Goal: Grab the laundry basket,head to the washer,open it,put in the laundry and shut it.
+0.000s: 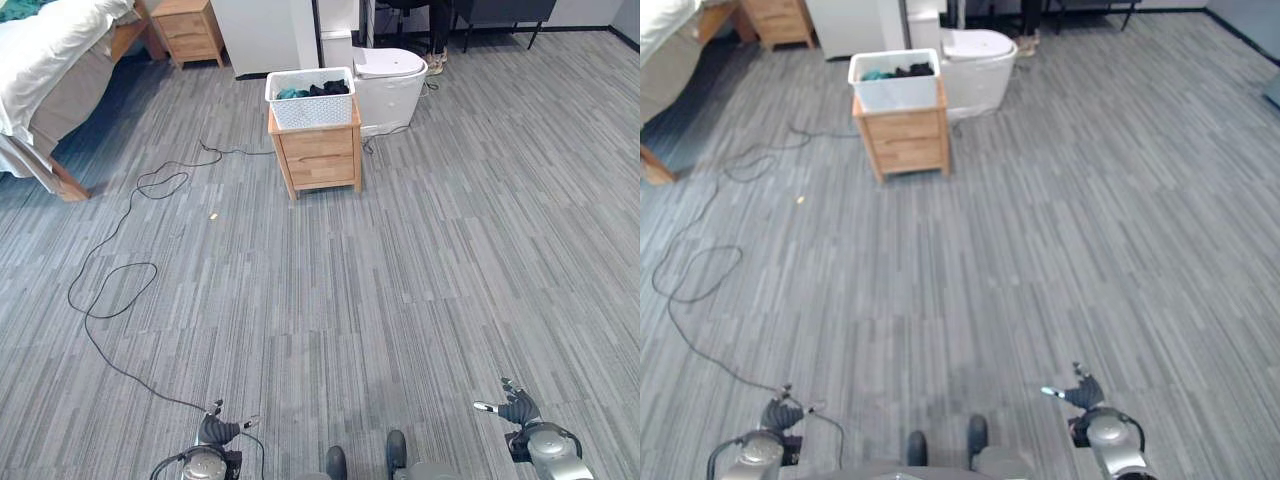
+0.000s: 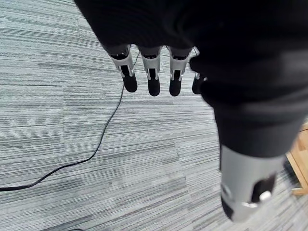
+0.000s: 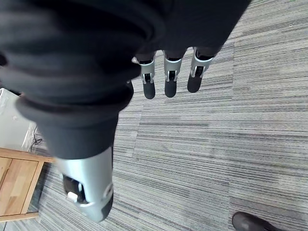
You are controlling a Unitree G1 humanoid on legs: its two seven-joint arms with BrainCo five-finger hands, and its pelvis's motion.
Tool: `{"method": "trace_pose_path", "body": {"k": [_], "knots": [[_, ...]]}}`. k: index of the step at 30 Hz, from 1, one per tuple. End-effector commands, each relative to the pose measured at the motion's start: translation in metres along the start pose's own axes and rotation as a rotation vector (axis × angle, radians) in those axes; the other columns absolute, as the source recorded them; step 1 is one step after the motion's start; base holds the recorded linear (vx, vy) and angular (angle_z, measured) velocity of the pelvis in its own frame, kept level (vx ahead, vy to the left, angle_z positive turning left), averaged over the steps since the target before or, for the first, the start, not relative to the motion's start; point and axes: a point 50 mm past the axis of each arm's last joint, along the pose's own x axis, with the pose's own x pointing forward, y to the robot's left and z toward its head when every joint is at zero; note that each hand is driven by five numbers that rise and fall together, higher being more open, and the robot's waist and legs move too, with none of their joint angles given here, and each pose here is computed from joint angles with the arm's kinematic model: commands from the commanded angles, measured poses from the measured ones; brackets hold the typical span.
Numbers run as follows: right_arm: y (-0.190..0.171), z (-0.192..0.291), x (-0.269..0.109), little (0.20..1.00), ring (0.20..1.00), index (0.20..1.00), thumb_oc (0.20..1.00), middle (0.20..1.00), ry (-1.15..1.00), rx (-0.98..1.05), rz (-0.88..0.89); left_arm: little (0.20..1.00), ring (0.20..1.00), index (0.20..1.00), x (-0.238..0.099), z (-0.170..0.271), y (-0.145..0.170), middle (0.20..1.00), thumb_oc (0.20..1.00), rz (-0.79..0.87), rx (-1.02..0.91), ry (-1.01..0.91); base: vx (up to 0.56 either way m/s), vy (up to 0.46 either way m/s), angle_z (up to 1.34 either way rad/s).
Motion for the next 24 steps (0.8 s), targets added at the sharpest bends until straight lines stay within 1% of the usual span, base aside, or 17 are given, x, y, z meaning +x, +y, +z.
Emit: {"method": "trace_pose_path", "body": {"k": [1,4,6,8,15,19,24], "knots": [[0.007,0.015,0.003,1.000,1.000,1.000,1.000,1.000,-0.058,0.045,-0.018,1.000,1.000,1.000,0.003,0.010,0.018,1.000,1.000,0.055,-0.009,-0.037,0.04,0.027,-0.01],[0.007,0.015,0.003,1.000,1.000,1.000,1.000,1.000,-0.051,0.045,-0.022,1.000,1.000,1.000,0.003,0.009,0.018,1.000,1.000,0.061,-0.013,-0.033,0.04,0.035,-0.01],[0.008,0.014,0.004,1.000,1.000,1.000,1.000,1.000,-0.044,0.053,-0.024,1.000,1.000,1.000,0.004,0.007,0.017,1.000,1.000,0.071,-0.066,-0.014,0.04,0.051,-0.05],[0.008,0.015,0.005,1.000,1.000,1.000,1.000,1.000,-0.039,0.062,-0.028,1.000,1.000,1.000,0.004,0.007,0.019,1.000,1.000,0.083,-0.070,-0.010,0.05,0.083,-0.04],[0.010,0.021,0.007,1.000,1.000,1.000,1.000,1.000,-0.052,0.077,-0.033,1.000,1.000,1.000,0.006,0.020,0.029,1.000,1.000,0.116,-0.083,-0.061,0.05,0.093,-0.05],[0.015,0.030,0.007,1.000,1.000,1.000,1.000,1.000,-0.081,0.079,-0.015,1.000,1.000,1.000,0.005,0.030,0.040,1.000,1.000,0.146,-0.080,-0.104,0.05,0.075,-0.08],[0.016,0.037,0.008,1.000,1.000,1.000,1.000,1.000,-0.104,0.072,-0.006,1.000,1.000,1.000,0.005,0.032,0.036,1.000,1.000,0.127,-0.069,-0.109,0.14,0.038,-0.04]]}}
